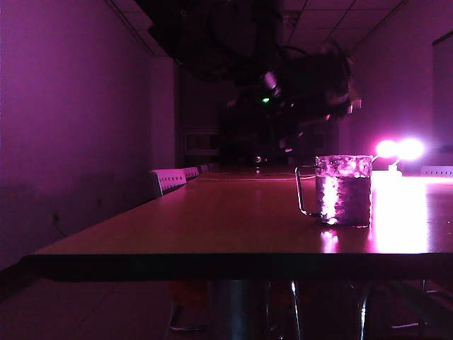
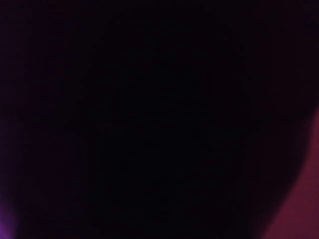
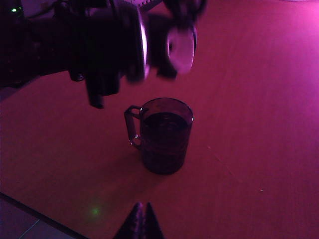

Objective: Pick up the black thermos cup, pour some water from it into the cup, and then put the thermos cup back on the table.

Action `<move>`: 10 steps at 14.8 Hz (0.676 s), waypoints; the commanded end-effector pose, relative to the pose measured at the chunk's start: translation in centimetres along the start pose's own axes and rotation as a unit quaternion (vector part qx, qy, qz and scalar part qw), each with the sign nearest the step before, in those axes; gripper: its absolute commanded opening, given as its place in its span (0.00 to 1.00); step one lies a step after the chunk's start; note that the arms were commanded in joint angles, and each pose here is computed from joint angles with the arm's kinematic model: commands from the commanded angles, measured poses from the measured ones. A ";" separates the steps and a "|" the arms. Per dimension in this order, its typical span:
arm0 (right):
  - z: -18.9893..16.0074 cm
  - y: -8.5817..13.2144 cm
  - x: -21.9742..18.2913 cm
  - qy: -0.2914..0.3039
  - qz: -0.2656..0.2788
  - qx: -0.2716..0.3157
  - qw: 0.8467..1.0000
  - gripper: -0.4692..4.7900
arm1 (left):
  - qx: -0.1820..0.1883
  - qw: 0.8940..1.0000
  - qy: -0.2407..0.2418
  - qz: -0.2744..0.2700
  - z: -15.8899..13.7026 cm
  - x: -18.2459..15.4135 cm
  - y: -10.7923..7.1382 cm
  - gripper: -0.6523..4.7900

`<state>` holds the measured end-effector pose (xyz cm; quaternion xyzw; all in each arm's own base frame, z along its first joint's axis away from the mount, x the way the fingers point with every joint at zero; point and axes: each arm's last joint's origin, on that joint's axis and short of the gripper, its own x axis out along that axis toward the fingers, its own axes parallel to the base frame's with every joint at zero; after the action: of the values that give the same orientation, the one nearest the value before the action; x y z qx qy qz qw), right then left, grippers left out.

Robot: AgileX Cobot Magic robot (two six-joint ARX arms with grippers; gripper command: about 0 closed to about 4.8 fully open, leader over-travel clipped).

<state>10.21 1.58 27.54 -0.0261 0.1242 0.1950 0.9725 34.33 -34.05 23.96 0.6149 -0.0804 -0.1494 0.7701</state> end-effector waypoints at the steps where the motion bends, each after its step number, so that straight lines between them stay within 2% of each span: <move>1: 0.3 0.0 -0.1 -0.011 0.002 -0.004 1.000 0.08 | -0.174 0.984 0.004 0.038 -0.4 0.2 1.5 0.67; 2: 0.3 0.0 -0.1 -0.011 0.002 -0.004 1.000 0.08 | -0.229 0.972 0.020 0.049 -1.1 0.4 1.6 0.67; 4: 0.3 0.0 -0.1 -0.011 0.002 -0.004 1.000 0.08 | -0.305 0.948 0.051 0.070 -2.5 0.9 2.0 0.67; 6: 0.3 0.0 -0.1 -0.011 0.002 -0.004 1.000 0.08 | -0.365 0.925 0.065 0.086 -3.9 1.5 2.3 0.67; 8: 0.3 0.0 -0.1 -0.011 0.002 -0.004 1.000 0.08 | -0.403 0.907 0.071 0.096 -4.9 1.8 2.6 0.67; 10: 0.3 0.0 -0.1 -0.011 0.002 -0.004 1.000 0.08 | -0.410 0.904 0.074 0.099 -5.2 1.9 2.7 0.67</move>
<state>10.21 1.58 27.55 -0.0262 0.1239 0.1950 0.9726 38.17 -29.44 24.12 0.2649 0.0071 -0.0548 0.9627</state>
